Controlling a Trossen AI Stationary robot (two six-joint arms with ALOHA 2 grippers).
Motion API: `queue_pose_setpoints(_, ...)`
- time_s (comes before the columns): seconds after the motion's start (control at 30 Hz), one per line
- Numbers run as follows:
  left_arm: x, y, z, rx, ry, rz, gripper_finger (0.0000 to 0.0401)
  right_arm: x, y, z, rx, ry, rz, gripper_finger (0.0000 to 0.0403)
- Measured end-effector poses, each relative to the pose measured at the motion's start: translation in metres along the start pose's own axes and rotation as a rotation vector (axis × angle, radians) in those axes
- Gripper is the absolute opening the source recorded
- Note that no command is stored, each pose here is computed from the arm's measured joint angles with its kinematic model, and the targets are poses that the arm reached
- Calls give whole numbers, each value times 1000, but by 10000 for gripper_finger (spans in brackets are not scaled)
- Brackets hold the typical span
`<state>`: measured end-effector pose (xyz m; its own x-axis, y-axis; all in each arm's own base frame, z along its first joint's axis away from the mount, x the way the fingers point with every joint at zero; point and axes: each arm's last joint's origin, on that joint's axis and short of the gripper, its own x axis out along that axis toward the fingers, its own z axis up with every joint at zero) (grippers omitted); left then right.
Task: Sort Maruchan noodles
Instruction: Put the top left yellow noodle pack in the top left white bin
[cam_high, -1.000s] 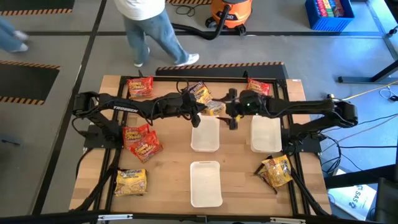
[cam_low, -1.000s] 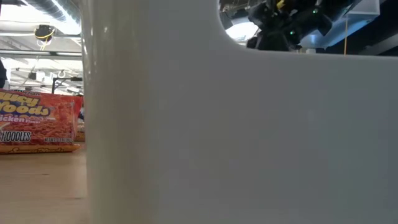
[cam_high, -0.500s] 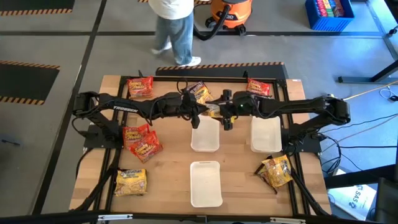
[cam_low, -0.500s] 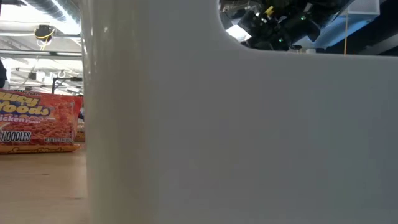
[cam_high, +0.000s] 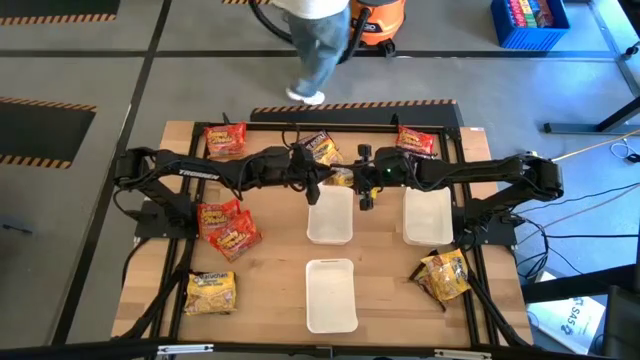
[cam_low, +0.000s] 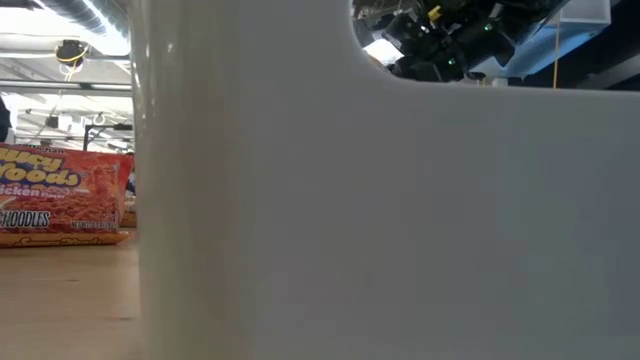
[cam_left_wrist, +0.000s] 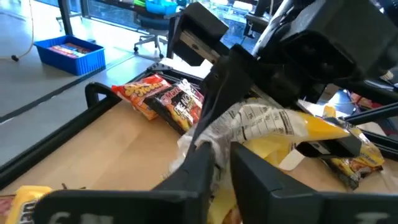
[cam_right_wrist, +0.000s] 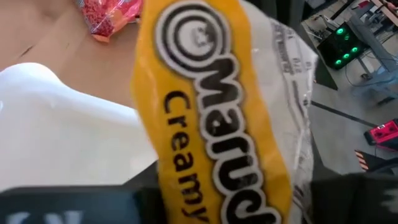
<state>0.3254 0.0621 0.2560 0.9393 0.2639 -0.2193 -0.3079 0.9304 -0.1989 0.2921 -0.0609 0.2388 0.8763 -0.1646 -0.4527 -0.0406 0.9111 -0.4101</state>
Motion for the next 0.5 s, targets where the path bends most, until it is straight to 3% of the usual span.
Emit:
queue_pose_setpoints(0.27, -35, 11, 2, 38, 221, 125, 98, -5, -7, 14, 91, 79, 37, 128)
queue_pose_setpoints(0.5, -48, -2, -37, 137, 435, 89, 95, -6, -15, 38, 259, 45, 198, 127)
